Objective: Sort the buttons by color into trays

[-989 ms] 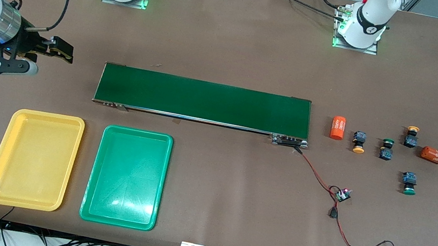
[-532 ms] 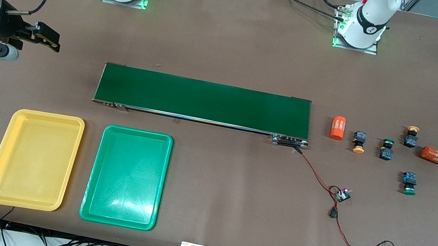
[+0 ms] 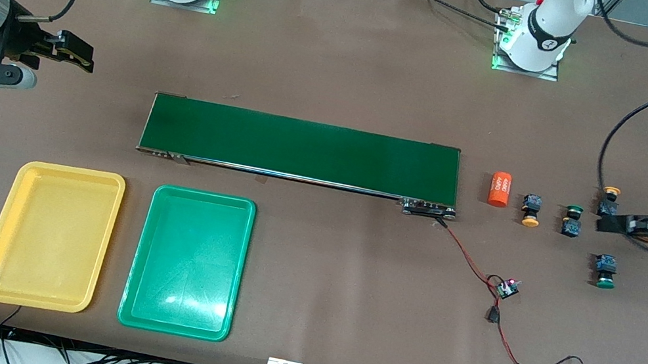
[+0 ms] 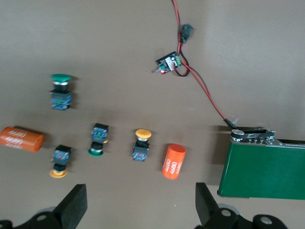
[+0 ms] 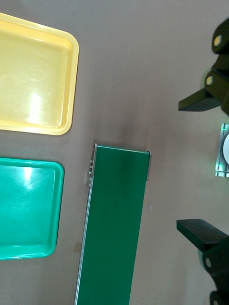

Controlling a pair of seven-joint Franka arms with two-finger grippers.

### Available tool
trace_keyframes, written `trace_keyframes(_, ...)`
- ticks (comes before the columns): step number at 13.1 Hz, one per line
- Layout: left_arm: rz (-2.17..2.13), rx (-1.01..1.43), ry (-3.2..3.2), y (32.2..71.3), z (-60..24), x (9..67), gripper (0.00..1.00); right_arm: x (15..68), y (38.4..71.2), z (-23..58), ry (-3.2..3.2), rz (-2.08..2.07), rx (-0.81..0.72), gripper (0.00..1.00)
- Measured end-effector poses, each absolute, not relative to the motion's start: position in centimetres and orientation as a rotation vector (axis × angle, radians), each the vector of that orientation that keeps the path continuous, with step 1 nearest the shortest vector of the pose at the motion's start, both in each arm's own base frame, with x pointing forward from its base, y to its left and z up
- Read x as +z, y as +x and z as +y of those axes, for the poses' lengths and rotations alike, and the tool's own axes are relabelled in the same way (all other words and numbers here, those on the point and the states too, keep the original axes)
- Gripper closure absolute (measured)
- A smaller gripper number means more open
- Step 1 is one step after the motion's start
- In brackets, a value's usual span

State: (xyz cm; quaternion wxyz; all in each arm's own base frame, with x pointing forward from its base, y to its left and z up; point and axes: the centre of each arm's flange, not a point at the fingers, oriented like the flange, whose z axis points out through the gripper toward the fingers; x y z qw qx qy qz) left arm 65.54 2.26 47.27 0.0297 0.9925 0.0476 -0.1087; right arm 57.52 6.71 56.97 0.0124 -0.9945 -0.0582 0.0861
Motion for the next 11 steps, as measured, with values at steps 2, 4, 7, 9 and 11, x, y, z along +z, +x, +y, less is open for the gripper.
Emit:
trace_keyframes(2, 0.128, -0.372, 3.058, 66.2, 1.3, 45.0, 0.00, 56.8, 57.6, 6.8, -3.100, -0.182, 0.271, 0.00)
trace_keyframes(4, 0.134, -0.419, 3.051, 66.2, 1.5, 43.2, 0.00, 56.6, 57.7, 6.8, -3.099, -0.182, 0.276, 0.00)
trace_keyframes(7, 0.139, -0.487, 3.041, 65.5, 1.6, 40.0, 0.00, 56.3, 57.9, 6.9, -3.099, -0.185, 0.272, 0.00)
trace_keyframes(9, 0.146, -0.474, 3.043, 65.3, 1.7, 37.6, 0.00, 56.5, 58.2, 7.0, -3.101, -0.185, 0.239, 0.00)
trace_keyframes(11, 0.152, -0.431, 3.050, 64.9, 1.6, 34.7, 0.00, 56.6, 58.6, 7.0, -3.103, -0.183, 0.186, 0.00)
